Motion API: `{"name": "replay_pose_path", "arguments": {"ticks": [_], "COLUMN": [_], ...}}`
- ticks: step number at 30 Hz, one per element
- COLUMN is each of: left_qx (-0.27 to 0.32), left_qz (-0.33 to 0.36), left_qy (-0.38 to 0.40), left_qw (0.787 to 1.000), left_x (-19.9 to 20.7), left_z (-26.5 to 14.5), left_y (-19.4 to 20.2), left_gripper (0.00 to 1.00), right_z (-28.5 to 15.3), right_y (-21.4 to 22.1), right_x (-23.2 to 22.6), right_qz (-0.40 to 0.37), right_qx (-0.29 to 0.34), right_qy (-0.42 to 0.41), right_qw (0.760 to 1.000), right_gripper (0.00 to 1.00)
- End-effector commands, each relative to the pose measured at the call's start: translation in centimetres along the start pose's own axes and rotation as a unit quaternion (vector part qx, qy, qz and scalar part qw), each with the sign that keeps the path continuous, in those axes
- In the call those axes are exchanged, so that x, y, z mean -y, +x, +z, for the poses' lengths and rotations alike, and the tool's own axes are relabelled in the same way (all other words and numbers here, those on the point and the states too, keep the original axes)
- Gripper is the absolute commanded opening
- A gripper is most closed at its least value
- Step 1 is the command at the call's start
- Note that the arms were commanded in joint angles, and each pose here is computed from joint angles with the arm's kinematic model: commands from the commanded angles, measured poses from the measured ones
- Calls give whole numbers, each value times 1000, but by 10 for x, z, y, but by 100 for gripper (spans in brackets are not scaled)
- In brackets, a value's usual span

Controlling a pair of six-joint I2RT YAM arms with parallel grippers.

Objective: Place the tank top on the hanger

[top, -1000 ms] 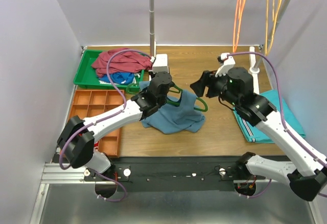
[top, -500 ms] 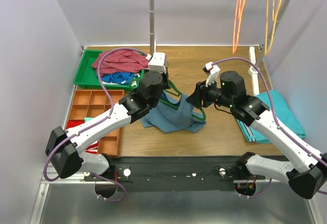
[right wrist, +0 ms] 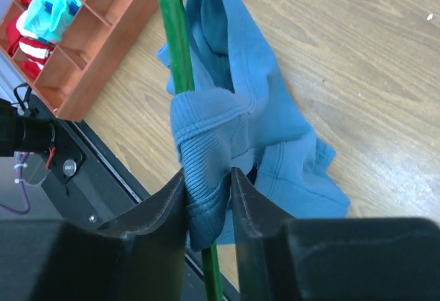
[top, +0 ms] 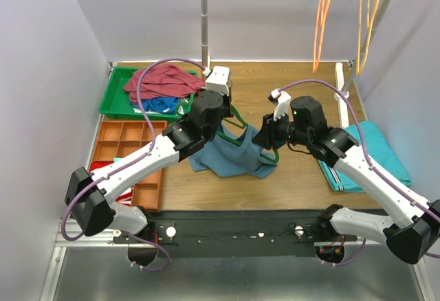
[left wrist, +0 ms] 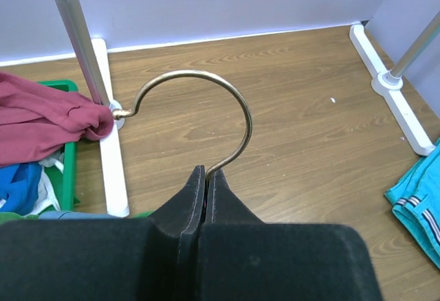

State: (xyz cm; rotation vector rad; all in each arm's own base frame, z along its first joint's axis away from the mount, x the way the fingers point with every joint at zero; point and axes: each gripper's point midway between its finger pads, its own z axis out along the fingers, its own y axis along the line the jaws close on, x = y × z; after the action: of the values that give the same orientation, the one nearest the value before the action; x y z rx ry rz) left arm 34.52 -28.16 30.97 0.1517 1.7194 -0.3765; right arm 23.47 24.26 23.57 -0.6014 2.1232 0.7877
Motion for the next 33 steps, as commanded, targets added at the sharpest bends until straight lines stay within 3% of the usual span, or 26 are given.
{"name": "replay_pose_path", "arguments": {"ticks": [1,2,3,6,7,9,13,16,22,33], "left_qx": [23,23,23,21,18,7,-3,-9,-14,53], "left_qz": [-5,-5,-7,-17,-18,-23,-35,-43,-80,-142], "left_qy": [18,20,23,33,31,26,33,46,75,104], "left_qw": [1000,1000,999,999,999,999,999,998,994,983], "left_x": [12,13,14,20,20,20,22,25,25,-3], "left_z": [2,2,2,2,2,2,-2,-8,-33,-117], "left_y": [-23,-23,-24,-28,-29,-29,-28,-26,-28,-97], "left_gripper": [0,0,0,0,4,22,69,84,95,97], "right_z": [-11,-12,-14,-18,-22,-27,-37,-42,-55,-82], "right_y": [3,1,-1,-10,-14,-21,-30,-32,-51,-145], "right_x": [-5,-6,-5,0,1,2,1,2,9,32], "right_qz": [-2,1,3,15,17,23,28,33,56,78], "right_qx": [0,4,10,34,45,61,79,86,117,183], "right_qy": [-2,-2,1,24,29,38,45,53,87,213], "right_qw": [1000,1000,1000,999,998,997,996,994,988,956], "right_gripper": [21,15,1,1,1,1,1,1,1,1]}}
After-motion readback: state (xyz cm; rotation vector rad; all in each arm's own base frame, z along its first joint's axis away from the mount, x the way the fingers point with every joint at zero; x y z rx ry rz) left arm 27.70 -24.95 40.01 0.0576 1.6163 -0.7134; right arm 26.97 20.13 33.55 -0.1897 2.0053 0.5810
